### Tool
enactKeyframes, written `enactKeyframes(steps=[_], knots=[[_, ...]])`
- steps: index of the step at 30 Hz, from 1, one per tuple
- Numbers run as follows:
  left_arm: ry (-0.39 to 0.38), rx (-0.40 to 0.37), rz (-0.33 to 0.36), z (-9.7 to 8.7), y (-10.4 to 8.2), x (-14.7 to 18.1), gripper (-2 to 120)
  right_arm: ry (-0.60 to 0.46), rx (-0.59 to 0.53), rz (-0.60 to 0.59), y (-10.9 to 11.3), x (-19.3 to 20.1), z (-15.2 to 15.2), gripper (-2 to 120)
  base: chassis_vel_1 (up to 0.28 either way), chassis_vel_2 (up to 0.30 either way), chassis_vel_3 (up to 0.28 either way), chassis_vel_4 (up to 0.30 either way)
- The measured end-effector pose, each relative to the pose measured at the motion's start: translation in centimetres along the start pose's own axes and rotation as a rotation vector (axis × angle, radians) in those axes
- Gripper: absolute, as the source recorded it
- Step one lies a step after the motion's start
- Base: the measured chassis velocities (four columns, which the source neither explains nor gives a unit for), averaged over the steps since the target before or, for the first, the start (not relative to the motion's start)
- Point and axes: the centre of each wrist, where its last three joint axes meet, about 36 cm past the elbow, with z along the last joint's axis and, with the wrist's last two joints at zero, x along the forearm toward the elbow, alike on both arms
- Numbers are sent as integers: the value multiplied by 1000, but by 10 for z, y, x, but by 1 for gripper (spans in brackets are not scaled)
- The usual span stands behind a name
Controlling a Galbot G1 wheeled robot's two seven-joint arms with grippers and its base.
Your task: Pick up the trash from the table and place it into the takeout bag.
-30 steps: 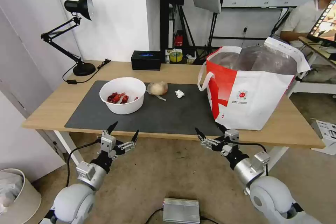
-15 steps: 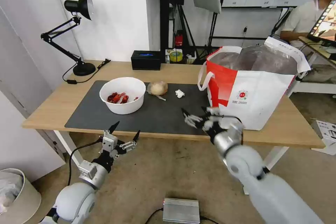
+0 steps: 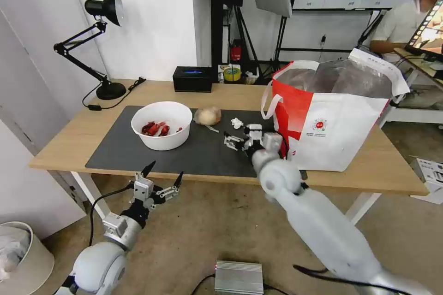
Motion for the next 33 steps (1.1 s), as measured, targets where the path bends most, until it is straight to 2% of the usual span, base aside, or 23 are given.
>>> enactKeyframes(steps=[2, 6, 19, 33], knots=[[1, -1, -2, 1, 0, 0, 100, 10, -9, 36, 4, -19, -14, 100, 0, 0, 0, 0], [1, -1, -3, 2, 0, 0, 100, 29, 0, 84, 6, -41, -25, 100, 0, 0, 0, 0], [-1, 0, -8, 7, 1, 1, 100, 84, 16, 211, 26, -94, -19, 100, 0, 0, 0, 0], [1, 0, -4, 8, -2, 2, 100, 84, 45, 277, 37, -118, -17, 100, 0, 0, 0, 0]])
